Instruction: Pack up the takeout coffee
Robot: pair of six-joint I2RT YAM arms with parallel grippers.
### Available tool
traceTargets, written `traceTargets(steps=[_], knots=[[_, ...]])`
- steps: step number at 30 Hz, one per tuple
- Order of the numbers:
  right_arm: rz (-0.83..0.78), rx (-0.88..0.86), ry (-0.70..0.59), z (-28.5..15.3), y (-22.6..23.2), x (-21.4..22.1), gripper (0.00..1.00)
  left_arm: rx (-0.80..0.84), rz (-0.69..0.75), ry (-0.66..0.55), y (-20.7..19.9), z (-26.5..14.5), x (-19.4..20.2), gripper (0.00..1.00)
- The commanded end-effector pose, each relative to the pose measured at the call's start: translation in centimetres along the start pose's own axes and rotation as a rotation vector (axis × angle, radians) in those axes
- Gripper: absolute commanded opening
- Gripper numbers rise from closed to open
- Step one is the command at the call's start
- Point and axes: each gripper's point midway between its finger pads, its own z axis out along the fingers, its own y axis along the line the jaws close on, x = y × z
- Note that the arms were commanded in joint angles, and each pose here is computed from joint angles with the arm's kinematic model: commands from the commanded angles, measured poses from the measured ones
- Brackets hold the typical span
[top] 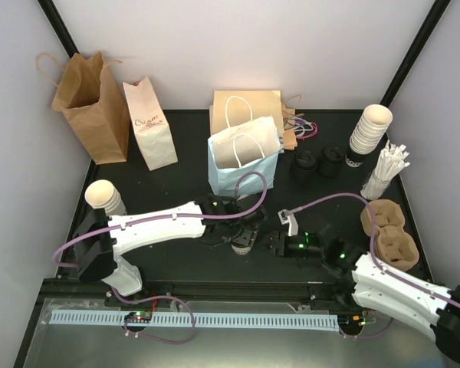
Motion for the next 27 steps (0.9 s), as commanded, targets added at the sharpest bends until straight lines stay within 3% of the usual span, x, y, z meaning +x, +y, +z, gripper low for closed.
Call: traceTargets(steps=[1, 10, 13, 27], knots=[[-0.115, 0.173, -0.053, -2.2, -1.5, -0.9, 0.49, -0.059, 0.021, 0.125, 0.8, 2.4, 2.7, 0.67], [-0.179, 0.311, -0.185, -5.3, -1.9, -3.1, 0.51, -0.038, 0.064, 0.072, -0.5, 0.0, 0.3, 0.90], [-0.181, 0.336, -0.212, -5.9, -1.9, -3.6, 0.60, -0.028, 0.081, 0.062, -0.9, -0.8, -0.3, 0.98], [-0.326, 0.341, -0.231, -7.5, 1.9, -5.7, 0.97, 0.095, 0.084, -0.118, -1.3, -9.2, -3.5, 0.99]])
